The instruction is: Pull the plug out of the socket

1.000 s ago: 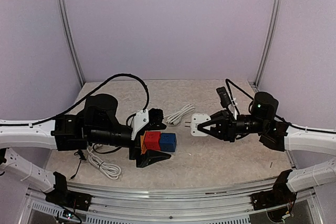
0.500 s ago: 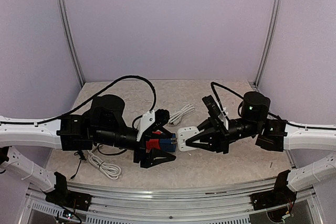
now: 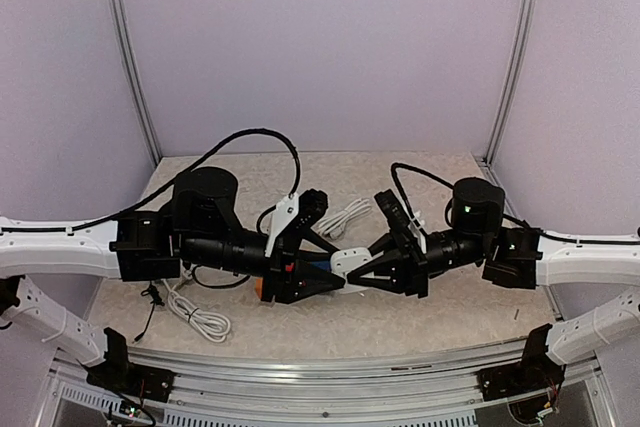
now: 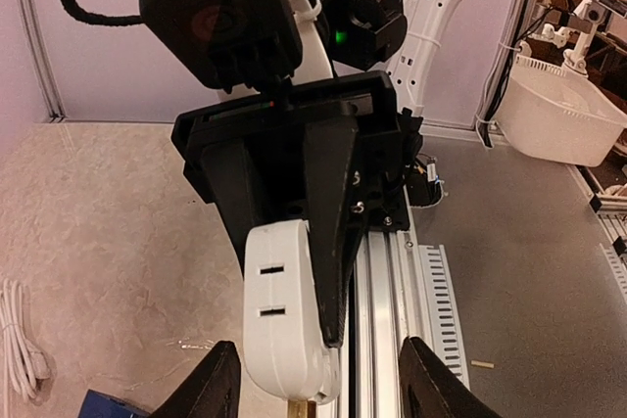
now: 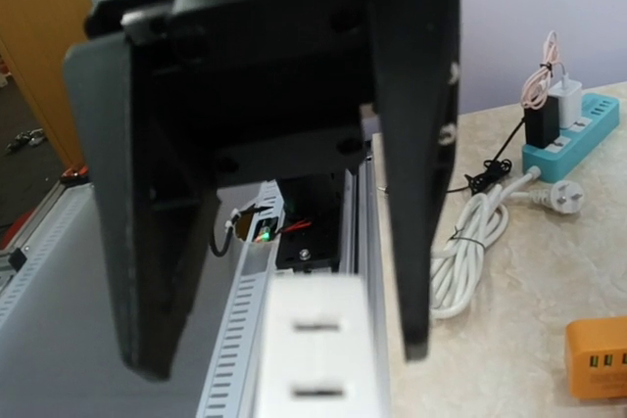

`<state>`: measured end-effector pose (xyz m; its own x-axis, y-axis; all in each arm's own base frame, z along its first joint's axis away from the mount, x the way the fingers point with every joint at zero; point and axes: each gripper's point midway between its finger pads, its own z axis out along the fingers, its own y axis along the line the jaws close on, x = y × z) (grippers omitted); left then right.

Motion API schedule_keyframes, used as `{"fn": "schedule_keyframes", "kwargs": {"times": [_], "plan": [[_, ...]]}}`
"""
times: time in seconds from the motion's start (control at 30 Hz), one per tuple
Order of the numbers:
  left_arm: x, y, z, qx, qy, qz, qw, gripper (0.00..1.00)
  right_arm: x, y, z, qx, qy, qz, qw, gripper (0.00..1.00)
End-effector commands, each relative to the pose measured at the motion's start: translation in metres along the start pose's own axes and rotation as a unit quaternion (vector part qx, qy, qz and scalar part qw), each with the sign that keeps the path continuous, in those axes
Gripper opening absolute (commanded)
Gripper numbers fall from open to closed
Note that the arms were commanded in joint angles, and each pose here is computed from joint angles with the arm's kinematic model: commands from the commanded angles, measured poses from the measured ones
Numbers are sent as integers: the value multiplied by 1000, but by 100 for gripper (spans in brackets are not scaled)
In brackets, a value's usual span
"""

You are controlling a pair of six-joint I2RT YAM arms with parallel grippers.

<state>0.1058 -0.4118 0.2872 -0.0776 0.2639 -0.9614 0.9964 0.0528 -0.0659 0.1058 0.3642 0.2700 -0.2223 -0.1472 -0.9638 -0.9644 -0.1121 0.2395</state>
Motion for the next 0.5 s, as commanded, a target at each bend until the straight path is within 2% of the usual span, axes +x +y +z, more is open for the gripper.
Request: {"fn": "schedule_keyframes", "kwargs": {"times": [0.0,0.47], "plan": [[-8,-6,7,20,-6,1,1000,50,-7,2,4,-3,-3,-12,1000,0],[-1,-11,10,48,4,-7,999,14,-8,5,-1,4,-3,-23,1000,1]]}}
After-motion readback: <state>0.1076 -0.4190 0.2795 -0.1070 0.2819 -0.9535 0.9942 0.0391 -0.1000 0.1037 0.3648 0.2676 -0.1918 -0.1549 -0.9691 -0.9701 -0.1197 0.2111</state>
